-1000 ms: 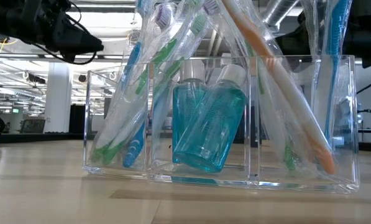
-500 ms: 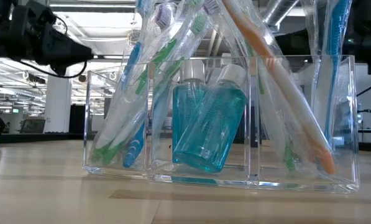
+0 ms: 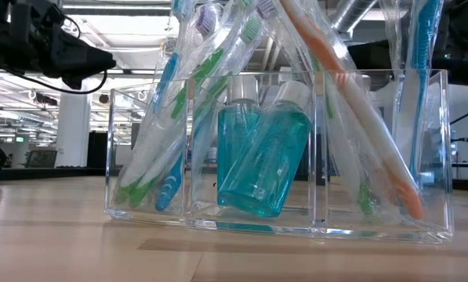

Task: Pick & Place toothbrushing station
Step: Return to Home Position

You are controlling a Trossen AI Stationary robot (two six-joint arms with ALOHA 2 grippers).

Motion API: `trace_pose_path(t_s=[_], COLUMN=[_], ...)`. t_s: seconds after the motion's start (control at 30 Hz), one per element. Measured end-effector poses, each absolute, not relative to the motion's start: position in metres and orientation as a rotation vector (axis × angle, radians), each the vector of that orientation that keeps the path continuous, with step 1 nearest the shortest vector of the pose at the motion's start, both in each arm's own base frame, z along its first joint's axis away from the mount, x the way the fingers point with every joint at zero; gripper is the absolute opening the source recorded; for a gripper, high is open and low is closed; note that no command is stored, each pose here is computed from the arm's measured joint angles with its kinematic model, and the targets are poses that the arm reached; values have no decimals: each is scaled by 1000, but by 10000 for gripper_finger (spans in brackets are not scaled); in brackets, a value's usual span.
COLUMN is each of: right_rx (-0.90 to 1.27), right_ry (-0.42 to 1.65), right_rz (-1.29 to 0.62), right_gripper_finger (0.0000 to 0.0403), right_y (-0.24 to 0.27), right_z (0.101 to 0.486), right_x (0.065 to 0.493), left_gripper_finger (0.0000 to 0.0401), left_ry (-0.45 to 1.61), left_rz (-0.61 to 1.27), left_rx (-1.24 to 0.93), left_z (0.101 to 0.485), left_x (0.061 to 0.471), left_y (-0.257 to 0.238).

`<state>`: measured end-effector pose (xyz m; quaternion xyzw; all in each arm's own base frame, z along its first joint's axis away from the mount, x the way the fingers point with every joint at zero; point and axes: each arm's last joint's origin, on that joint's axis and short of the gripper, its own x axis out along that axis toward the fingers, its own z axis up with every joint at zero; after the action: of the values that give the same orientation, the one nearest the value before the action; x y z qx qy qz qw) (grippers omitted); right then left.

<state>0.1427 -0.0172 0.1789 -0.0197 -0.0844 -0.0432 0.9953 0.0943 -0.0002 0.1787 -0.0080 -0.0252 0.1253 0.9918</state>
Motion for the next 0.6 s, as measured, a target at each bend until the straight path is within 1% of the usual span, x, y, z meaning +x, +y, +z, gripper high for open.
trace_pose_path(t_s=[0.17, 0.6], right_rx=[-12, 40], right_ry=[-90, -110], right_rz=[-109, -101], right_gripper_finger=[98, 98], right_y=[-20, -13], right_z=[175, 177], right_x=[134, 100], left_gripper_finger=[104, 104], left_ry=[-52, -43], left_rz=[257, 262], left_rx=[-16, -33], left_z=[179, 178], left_x=[94, 94], left_y=[0, 0])
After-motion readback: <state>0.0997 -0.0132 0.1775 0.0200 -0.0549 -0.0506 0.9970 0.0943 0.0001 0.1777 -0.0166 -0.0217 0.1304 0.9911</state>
